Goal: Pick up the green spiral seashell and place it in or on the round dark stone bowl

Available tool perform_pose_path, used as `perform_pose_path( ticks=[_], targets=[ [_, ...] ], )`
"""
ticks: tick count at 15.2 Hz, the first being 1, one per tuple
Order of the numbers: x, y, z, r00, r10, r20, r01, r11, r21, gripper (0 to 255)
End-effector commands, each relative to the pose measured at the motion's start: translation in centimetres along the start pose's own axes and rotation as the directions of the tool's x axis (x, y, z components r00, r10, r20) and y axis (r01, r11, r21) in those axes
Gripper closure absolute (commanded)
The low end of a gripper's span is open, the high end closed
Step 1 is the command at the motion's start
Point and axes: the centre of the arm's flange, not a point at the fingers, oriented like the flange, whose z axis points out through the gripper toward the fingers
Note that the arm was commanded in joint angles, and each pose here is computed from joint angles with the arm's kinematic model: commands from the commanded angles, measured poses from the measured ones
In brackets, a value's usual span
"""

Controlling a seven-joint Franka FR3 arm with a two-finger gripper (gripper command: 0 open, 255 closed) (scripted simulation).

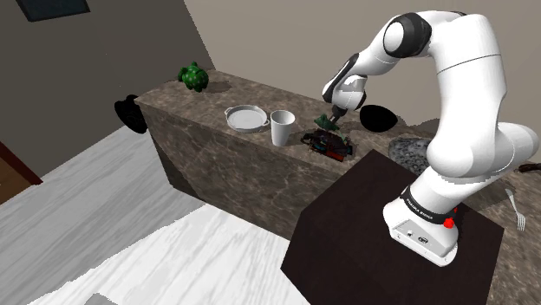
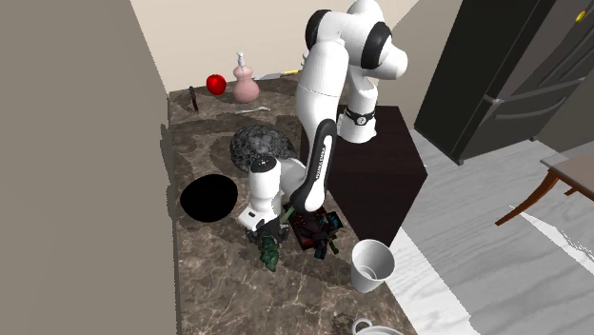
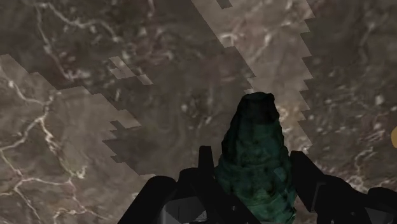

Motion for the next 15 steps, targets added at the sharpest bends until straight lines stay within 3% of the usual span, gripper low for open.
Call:
perform_pose_path(
  ticks=[1, 8, 15],
  targets=[
    [0.0, 0.0, 0.0, 1.0, 0.0, 0.0, 0.0, 1.0, 0.0, 255],
    [0.0, 0.0, 0.0, 1.0, 0.0, 0.0, 0.0, 1.0, 0.0, 255],
    [0.6, 0.1, -3.6, 1.0, 0.0, 0.0, 0.0, 1.0, 0.0, 255]
  ],
)
